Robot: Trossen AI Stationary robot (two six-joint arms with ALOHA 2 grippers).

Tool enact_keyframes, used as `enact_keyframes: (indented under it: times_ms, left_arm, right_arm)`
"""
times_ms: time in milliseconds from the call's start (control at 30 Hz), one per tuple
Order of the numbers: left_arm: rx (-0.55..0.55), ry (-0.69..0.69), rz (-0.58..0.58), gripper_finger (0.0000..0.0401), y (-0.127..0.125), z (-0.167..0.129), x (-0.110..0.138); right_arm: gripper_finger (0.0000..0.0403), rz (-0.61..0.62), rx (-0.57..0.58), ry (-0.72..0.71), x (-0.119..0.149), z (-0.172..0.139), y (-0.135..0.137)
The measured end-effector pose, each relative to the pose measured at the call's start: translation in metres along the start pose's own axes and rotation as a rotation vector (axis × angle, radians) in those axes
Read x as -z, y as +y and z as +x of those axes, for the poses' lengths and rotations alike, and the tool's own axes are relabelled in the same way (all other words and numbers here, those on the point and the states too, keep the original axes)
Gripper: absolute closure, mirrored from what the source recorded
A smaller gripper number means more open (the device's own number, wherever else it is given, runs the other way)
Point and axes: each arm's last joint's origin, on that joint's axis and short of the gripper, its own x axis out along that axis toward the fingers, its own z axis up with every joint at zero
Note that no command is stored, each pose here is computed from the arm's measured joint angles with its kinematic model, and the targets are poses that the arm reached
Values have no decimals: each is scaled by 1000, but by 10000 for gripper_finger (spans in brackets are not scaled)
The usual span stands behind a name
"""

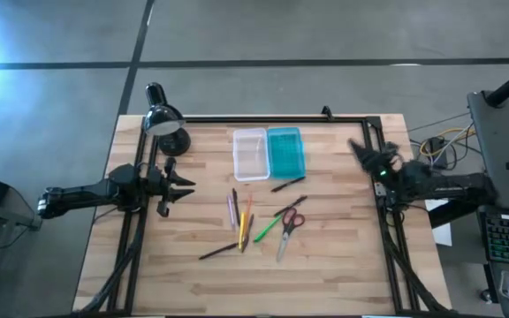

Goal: Pick & place school supplies into a supply box
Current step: Put the black pen into the blue supply box

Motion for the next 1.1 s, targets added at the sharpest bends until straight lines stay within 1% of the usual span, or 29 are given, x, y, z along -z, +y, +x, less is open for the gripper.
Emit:
enact_keyframes:
  times_ms: [67,100,133,200,300,367,433,467,567,667,700,767,800,900,933,967,1067,1100]
  left_arm:
    - [-1,0,0,314,0,0,0]
    - [-1,0,0,314,0,0,0]
    - [-1,0,0,314,0,0,0]
    - [-10,0,23,314,0,0,0]
    - [-28,1,48,314,1,0,0]
    - [-34,1,45,314,1,0,0]
    - [-34,1,31,314,1,0,0]
    - [-34,1,23,314,1,0,0]
    - [-34,0,10,314,1,0,0]
    - [-34,0,9,314,1,0,0]
    - [-33,0,9,314,1,0,0]
    - [-33,0,9,314,1,0,0]
    - [-33,0,8,314,1,0,0]
    - [-32,0,8,314,1,0,0]
    - [-32,0,8,314,1,0,0]
    - [-32,0,8,314,1,0,0]
    - [-32,0,7,314,1,0,0]
    - [-32,0,7,314,1,0,0]
  right_arm:
    - [330,25,11,107,11,7,-2]
    - [325,15,33,153,16,11,-1]
    - [318,-19,64,213,21,15,-1]
    - [299,-108,173,361,34,21,-5]
    - [262,-196,361,548,48,30,-6]
    - [235,-257,450,669,56,37,-3]
    - [212,-339,514,792,64,43,-1]
    - [203,-384,519,864,69,47,0]
    - [189,-465,446,1087,87,59,3]
    - [188,-458,476,1210,103,71,-3]
    - [190,-477,482,1241,108,74,-5]
    - [196,-580,438,1290,115,83,-5]
    - [198,-658,399,1313,118,87,-4]
    - [207,-949,277,1431,127,95,-6]
    - [210,-1019,255,1471,129,97,-8]
    - [213,-1060,246,1502,132,99,-9]
    - [226,-1112,218,1541,143,108,-11]
    - [230,-1145,199,1576,147,109,-15]
